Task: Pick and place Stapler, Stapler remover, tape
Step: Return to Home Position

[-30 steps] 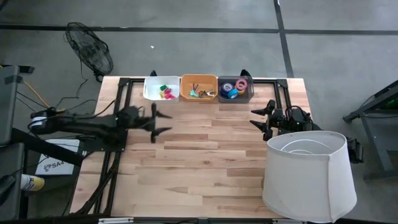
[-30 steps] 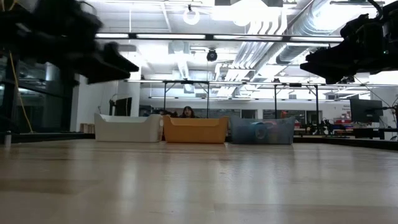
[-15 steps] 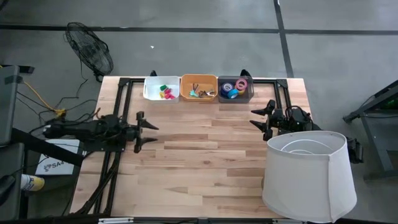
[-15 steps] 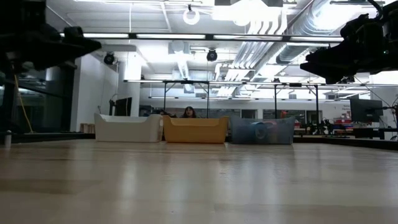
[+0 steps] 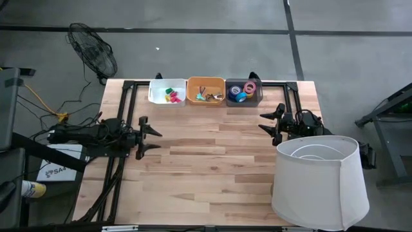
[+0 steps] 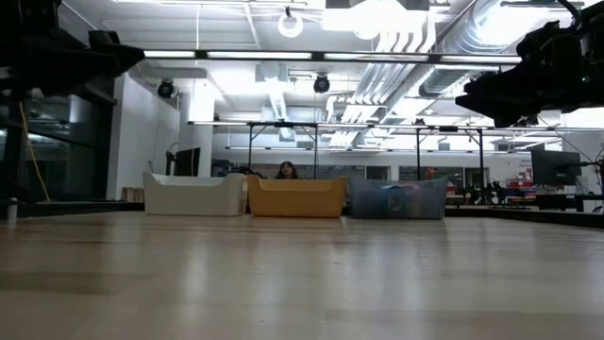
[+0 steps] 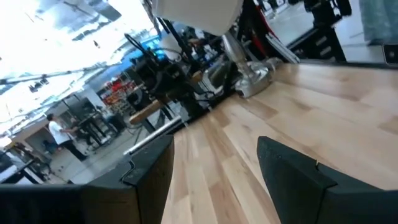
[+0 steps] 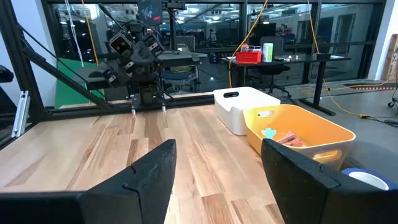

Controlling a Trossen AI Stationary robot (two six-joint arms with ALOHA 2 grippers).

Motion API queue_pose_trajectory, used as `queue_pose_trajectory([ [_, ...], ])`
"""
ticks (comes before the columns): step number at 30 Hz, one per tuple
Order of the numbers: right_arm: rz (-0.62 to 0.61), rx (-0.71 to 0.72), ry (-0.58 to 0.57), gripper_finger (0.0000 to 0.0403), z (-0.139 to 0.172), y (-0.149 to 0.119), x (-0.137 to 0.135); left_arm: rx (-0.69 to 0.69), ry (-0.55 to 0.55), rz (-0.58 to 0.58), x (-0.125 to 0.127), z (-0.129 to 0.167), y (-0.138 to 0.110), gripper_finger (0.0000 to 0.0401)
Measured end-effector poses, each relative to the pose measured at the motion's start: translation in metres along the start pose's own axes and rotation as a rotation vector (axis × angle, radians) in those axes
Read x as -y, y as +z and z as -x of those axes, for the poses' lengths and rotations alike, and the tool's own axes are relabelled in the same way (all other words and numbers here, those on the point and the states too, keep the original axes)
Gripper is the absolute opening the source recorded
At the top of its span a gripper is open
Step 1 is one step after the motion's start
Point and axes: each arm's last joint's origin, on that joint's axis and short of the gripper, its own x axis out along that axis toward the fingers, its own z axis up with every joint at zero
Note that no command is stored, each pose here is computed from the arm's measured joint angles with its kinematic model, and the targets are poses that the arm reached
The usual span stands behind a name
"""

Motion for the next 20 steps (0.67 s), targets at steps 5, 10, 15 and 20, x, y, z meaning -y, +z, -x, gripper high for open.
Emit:
queue_pose_trajectory([
  [5,0.000,0.000,0.000,0.0227,0.0000,0.0001,0.0000,-0.021,-0.007,0.000,0.0001,0.0000,-0.0005,0.0227],
  [10,0.000,0.000,0.000,0.0227,0.0000,0.0000,0.0000,-0.025,-0.007,0.001,0.0002,0.0001,-0.0007,0.0227],
  [15,0.000,0.000,0.000,0.0227,0.0000,-0.0001,0.0000,-0.028,-0.006,0.001,0.0002,0.0001,-0.0009,0.0227],
  [20,0.000,0.000,0.000,0.0227,0.0000,0.0001,0.0000,-0.029,-0.006,0.001,0.0003,0.0000,-0.0010,0.0227],
])
